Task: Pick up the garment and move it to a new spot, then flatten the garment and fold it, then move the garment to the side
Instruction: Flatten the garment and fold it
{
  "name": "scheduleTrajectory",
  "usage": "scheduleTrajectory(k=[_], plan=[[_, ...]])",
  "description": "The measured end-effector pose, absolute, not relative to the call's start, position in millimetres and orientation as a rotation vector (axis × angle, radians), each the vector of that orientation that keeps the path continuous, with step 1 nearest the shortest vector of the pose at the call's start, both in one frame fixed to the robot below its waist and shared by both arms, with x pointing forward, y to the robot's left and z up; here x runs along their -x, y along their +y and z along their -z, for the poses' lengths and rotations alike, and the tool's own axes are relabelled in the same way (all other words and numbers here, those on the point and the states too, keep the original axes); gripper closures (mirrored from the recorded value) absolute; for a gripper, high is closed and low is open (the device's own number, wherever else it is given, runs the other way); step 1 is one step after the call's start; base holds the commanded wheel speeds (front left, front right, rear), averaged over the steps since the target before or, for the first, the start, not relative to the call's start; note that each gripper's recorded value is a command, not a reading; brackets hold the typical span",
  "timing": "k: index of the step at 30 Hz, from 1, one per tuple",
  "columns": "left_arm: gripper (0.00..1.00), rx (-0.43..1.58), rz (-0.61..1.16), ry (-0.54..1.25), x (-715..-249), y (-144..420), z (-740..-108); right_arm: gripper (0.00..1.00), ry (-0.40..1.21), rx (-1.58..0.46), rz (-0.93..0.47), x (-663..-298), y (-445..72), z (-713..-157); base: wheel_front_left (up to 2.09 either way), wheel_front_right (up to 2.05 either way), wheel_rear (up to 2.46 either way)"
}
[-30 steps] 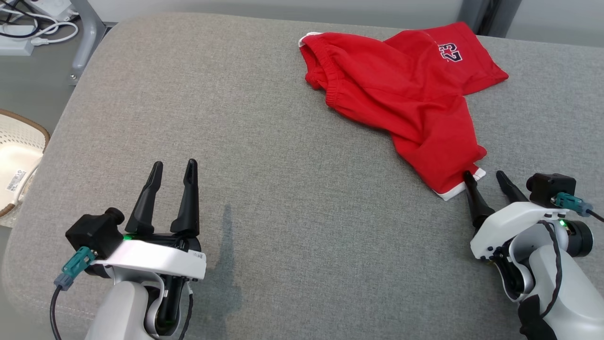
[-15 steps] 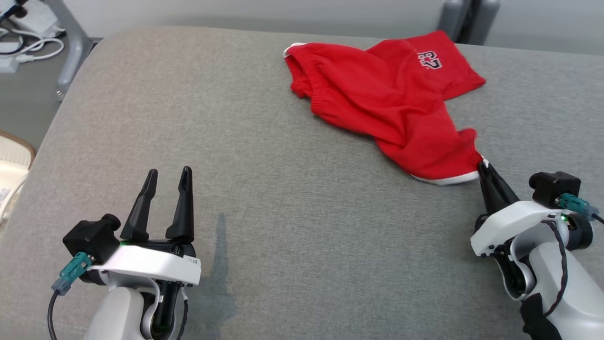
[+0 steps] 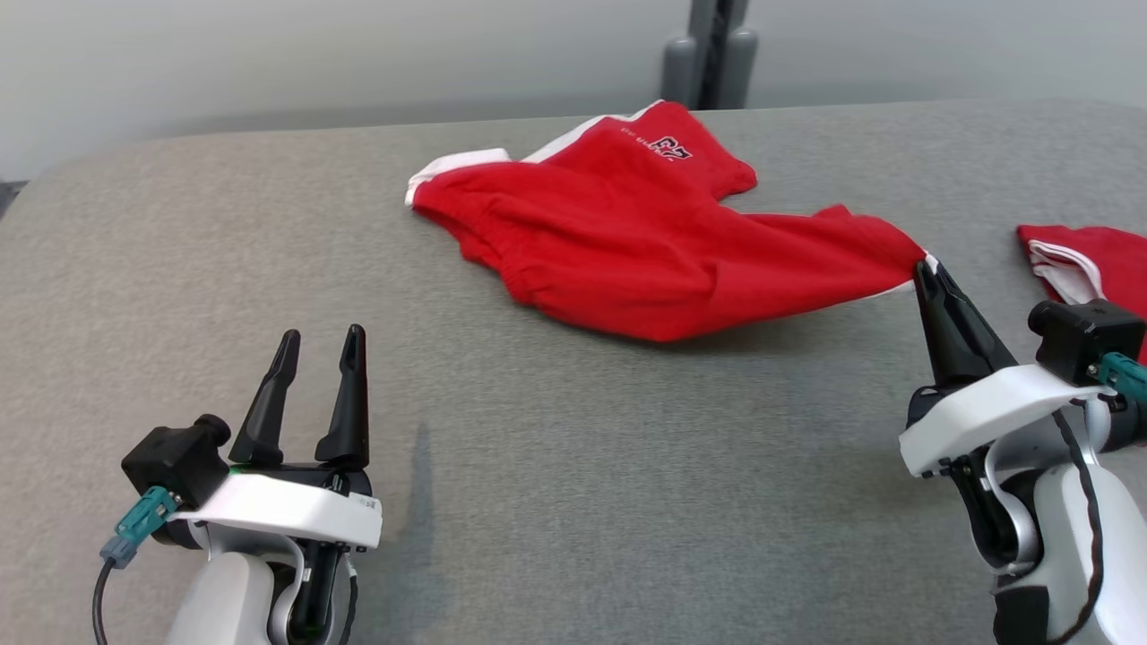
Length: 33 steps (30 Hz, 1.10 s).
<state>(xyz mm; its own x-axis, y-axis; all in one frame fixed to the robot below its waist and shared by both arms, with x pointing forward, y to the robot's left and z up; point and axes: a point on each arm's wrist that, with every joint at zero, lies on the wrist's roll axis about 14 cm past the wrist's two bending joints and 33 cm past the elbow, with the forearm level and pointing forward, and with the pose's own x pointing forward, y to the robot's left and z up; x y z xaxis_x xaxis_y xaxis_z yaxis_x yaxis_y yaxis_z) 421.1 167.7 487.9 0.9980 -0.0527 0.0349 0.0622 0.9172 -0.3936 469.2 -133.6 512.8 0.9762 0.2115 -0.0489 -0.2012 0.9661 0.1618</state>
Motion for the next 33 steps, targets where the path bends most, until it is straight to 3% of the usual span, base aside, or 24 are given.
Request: scheduleTrajectory(k=[12,13,14,15,19,26,33], plan=[[0.00,0.429,0.167,-0.014,-437.8,125.8,-489.3,1.00,0.284,-0.157,-0.046,-410.4,-190.7,-483.4,0.00,0.00,0.00],[0.00,0.429,0.169,-0.012,-438.3,124.7,-488.6,0.87,0.301,-0.151,-0.030,-408.6,-195.4,-477.1,0.00,0.00,0.00],[0.00,0.429,0.171,-0.010,-438.4,124.0,-488.3,0.52,0.322,-0.126,-0.018,-406.8,-198.7,-470.3,0.00,0.00,0.00],[0.00,0.429,0.171,-0.010,-438.4,124.0,-488.3,0.00,0.322,-0.126,-0.018,-406.8,-198.7,-470.3,0.00,0.00,0.00],[0.00,0.426,0.170,-0.003,-439.0,124.1,-485.6,0.00,0.324,-0.104,-0.018,-407.5,-197.7,-462.7,0.00,0.00,0.00],[0.00,0.416,0.176,0.039,-442.3,121.3,-471.7,0.00,0.130,-0.111,-0.055,-430.6,-186.3,-501.5,0.00,0.00,0.00],[0.00,0.373,0.287,0.200,-446.3,85.5,-435.5,0.00,0.094,-0.135,-0.088,-435.6,-174.9,-500.9,0.00,0.00,0.00]])
